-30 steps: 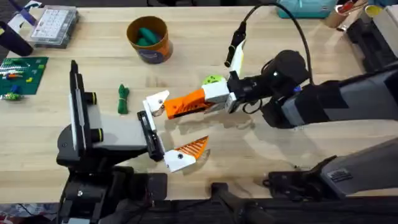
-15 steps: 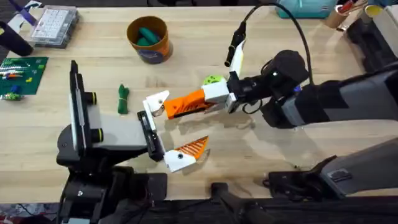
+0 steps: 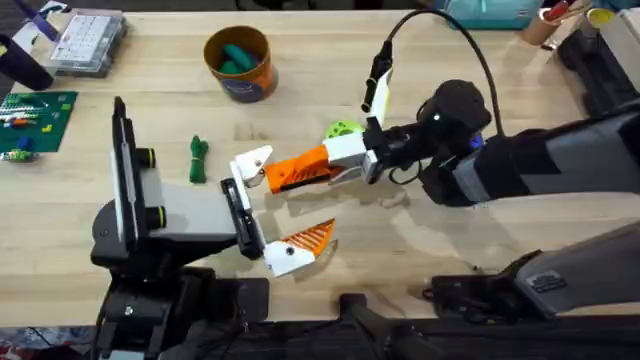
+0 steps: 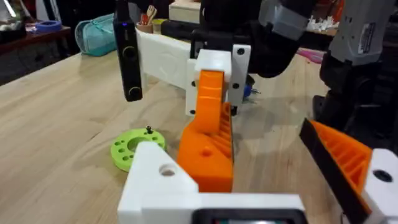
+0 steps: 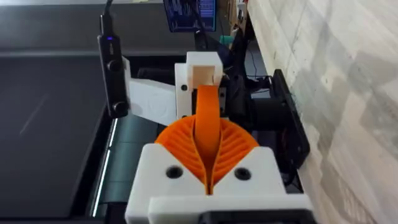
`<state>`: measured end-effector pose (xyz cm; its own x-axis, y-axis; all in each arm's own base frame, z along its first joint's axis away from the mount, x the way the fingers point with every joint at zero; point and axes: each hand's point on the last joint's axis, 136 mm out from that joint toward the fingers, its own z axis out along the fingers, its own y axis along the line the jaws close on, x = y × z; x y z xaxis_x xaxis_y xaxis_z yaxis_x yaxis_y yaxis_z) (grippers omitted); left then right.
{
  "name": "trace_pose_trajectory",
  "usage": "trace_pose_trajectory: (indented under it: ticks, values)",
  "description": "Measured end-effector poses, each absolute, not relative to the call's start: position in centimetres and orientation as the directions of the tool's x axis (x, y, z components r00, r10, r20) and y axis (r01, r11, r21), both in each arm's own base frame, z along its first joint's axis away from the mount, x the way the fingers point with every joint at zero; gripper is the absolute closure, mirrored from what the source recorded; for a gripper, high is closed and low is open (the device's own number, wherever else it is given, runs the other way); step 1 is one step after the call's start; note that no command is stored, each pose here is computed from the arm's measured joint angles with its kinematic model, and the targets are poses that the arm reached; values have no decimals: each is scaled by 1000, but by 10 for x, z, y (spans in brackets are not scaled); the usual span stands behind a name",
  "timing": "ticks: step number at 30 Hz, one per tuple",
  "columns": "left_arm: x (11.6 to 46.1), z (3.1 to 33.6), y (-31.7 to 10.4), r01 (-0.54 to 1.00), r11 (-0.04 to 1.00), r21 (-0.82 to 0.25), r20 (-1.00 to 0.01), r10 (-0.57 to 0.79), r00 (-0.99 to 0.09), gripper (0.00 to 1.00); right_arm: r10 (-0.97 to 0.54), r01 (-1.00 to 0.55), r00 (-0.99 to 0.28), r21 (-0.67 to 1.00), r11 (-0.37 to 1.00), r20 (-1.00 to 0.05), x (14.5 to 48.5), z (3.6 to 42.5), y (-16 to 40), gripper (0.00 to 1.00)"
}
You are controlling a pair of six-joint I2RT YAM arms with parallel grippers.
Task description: Pick up the gripper from the table and insert it into the empty holder that is missing its gripper. Then pick up a screw, insert it into the mounting hole, and use the screwdriver to tighten it. Finally, clean up the table by picking up the vegetable and placing it into the bucket.
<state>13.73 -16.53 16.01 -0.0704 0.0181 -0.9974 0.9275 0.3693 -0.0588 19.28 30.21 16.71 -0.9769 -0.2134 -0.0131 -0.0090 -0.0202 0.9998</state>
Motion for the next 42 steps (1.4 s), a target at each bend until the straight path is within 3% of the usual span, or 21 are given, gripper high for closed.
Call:
trace_pose_trajectory:
  ticks: [42]
  values:
    - [138,160,-165,926,373,-55,-998,18,-66,10,-183,-60,-981,997,-45,-67,197,172,304,987]
